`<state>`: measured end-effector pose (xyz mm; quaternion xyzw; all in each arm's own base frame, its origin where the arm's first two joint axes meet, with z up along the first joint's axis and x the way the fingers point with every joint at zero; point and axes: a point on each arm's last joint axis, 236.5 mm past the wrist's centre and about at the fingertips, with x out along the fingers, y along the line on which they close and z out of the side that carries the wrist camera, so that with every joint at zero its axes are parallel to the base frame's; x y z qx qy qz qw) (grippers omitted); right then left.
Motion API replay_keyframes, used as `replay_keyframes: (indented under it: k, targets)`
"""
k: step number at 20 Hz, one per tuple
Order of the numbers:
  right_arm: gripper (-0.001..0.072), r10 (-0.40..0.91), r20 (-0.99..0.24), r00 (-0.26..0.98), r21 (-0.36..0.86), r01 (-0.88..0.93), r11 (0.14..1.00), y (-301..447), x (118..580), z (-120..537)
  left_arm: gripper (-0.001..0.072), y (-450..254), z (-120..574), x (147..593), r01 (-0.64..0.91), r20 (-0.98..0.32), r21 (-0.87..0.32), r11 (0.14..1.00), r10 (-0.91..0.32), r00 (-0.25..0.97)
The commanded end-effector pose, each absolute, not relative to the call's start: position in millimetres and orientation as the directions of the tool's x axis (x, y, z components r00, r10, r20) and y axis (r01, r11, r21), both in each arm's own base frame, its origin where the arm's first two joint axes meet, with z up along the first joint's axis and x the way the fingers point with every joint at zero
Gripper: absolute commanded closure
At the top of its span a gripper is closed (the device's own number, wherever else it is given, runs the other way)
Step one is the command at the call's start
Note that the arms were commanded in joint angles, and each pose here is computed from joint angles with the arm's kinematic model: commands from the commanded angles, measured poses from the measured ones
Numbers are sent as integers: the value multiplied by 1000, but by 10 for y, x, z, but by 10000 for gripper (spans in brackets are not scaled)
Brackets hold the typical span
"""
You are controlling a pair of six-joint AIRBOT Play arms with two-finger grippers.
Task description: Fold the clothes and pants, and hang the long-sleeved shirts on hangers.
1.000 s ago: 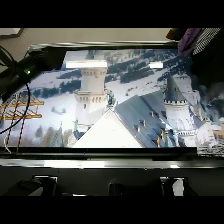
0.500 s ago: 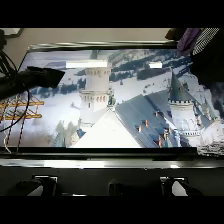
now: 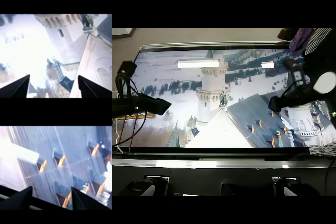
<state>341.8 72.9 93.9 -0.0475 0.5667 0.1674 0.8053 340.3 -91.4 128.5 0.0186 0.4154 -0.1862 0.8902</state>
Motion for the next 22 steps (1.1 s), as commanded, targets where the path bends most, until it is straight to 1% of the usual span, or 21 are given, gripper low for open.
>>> replay_keyframes:
  k: [1,2,3,4,5,8,12,14,22]
  targets:
    - [457,217,-952,216,144,-310,940,801,3236,524,251,-775,967,3215,322,-783,-106,941,-278,557]
    - [679,216,-950,224,142,-308,941,800,3256,517,430,-774,921,3189,330,-788,-101,939,-278,550]
    - [684,217,-947,237,139,-308,941,800,3287,525,541,-773,891,3178,335,-793,-98,937,-277,543]
    - [685,217,-946,241,138,-308,941,802,3296,527,593,-772,882,3187,340,-791,-93,936,-277,545]
    - [685,217,-946,242,137,-309,941,801,3299,528,612,-771,875,3189,354,-791,-81,932,-276,546]
    - [685,217,-946,243,134,-316,939,800,3301,528,609,-759,871,3186,378,-793,-57,924,-271,545]
    - [685,217,-947,237,136,-316,939,801,3287,525,608,-779,858,3159,369,-798,-77,926,-279,533]
    - [685,217,-947,237,136,-316,939,800,3286,524,608,-835,873,3155,359,-792,-112,927,-301,531]
    - [685,217,-947,237,136,-316,939,800,3286,524,608,-835,873,3155,359,-792,-112,927,-301,531]
